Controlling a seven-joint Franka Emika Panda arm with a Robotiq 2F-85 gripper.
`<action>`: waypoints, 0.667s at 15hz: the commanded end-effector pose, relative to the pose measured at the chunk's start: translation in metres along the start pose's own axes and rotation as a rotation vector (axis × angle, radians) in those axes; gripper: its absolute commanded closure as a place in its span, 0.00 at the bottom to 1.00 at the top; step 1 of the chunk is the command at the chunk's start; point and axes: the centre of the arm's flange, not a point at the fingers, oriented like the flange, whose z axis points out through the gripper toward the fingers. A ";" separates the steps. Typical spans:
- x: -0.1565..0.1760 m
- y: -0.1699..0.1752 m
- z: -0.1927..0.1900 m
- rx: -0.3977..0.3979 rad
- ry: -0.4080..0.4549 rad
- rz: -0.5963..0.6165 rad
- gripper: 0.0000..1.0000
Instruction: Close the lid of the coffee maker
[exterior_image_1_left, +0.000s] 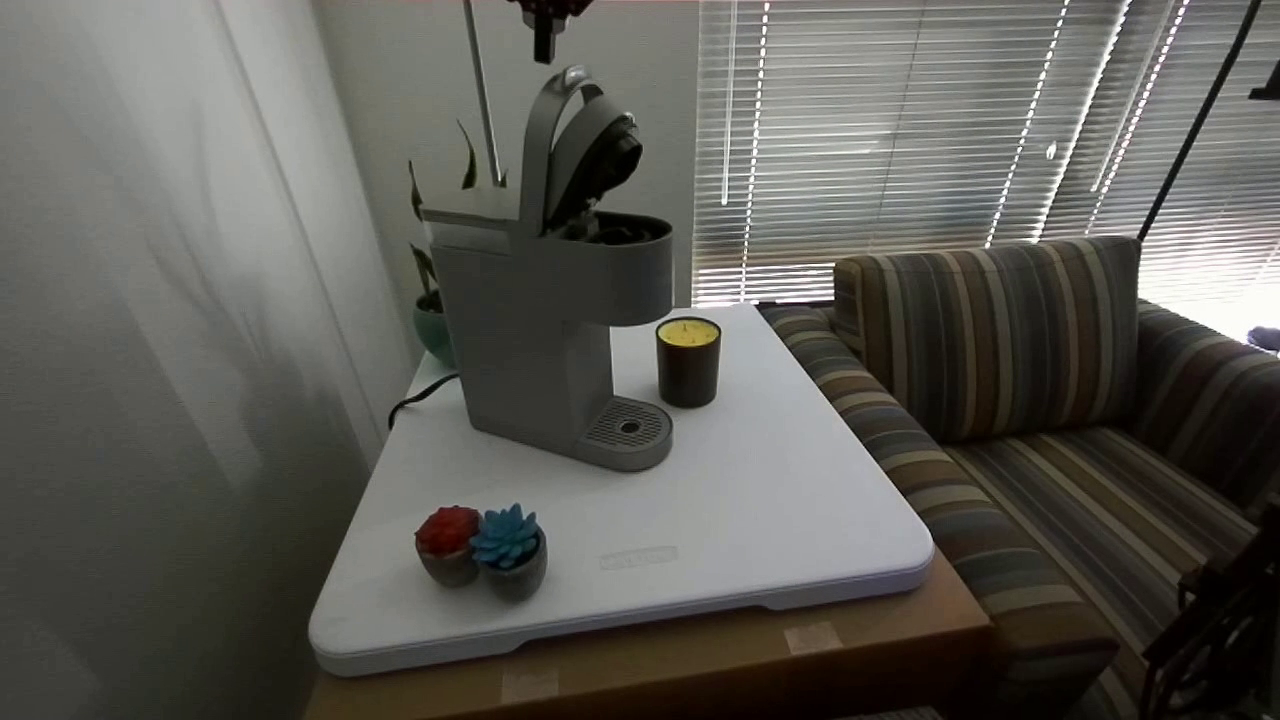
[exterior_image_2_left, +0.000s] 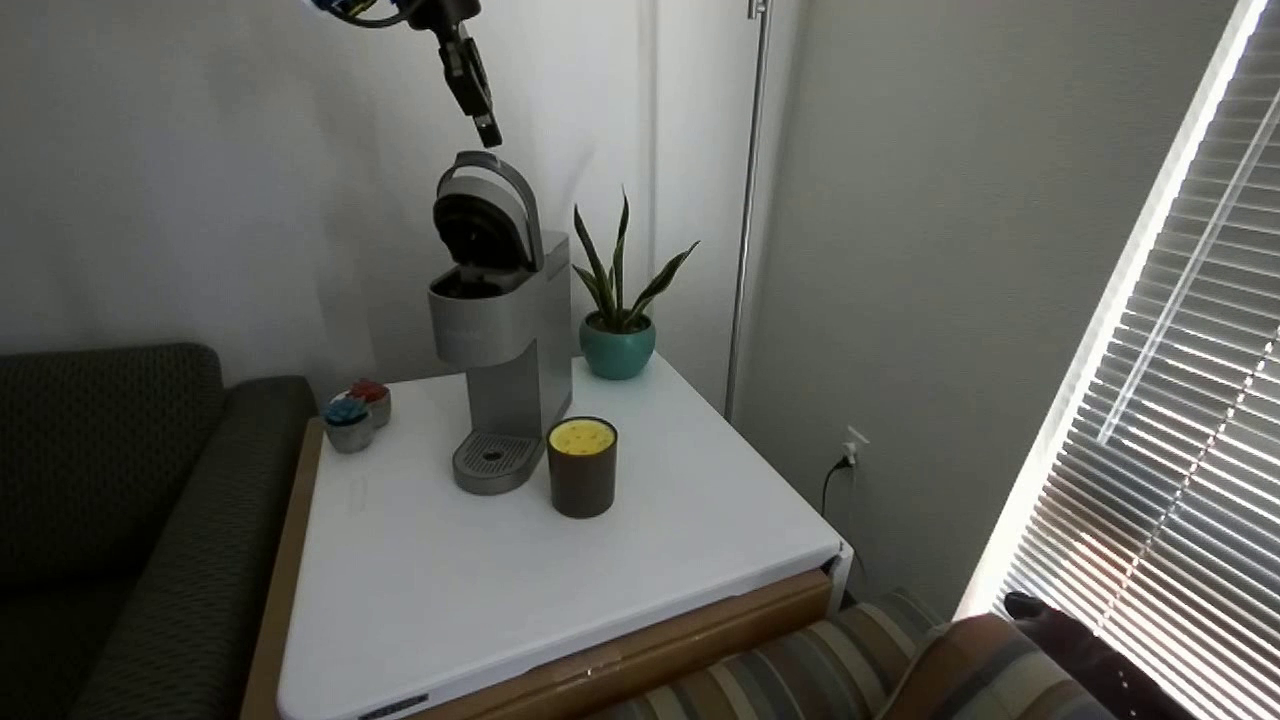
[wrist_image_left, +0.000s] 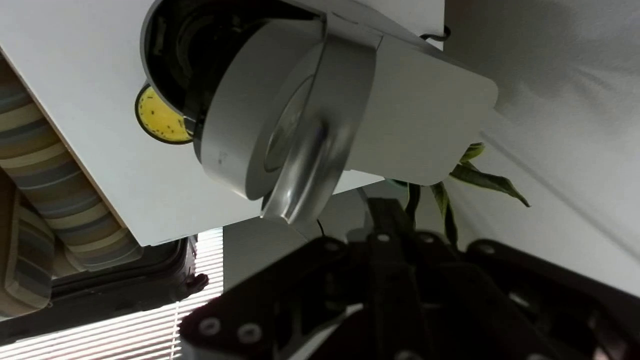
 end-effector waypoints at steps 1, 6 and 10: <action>-0.007 0.019 -0.001 -0.030 -0.024 0.020 1.00; -0.016 0.031 0.016 -0.065 -0.055 0.028 1.00; -0.019 0.034 0.014 -0.096 -0.083 0.027 1.00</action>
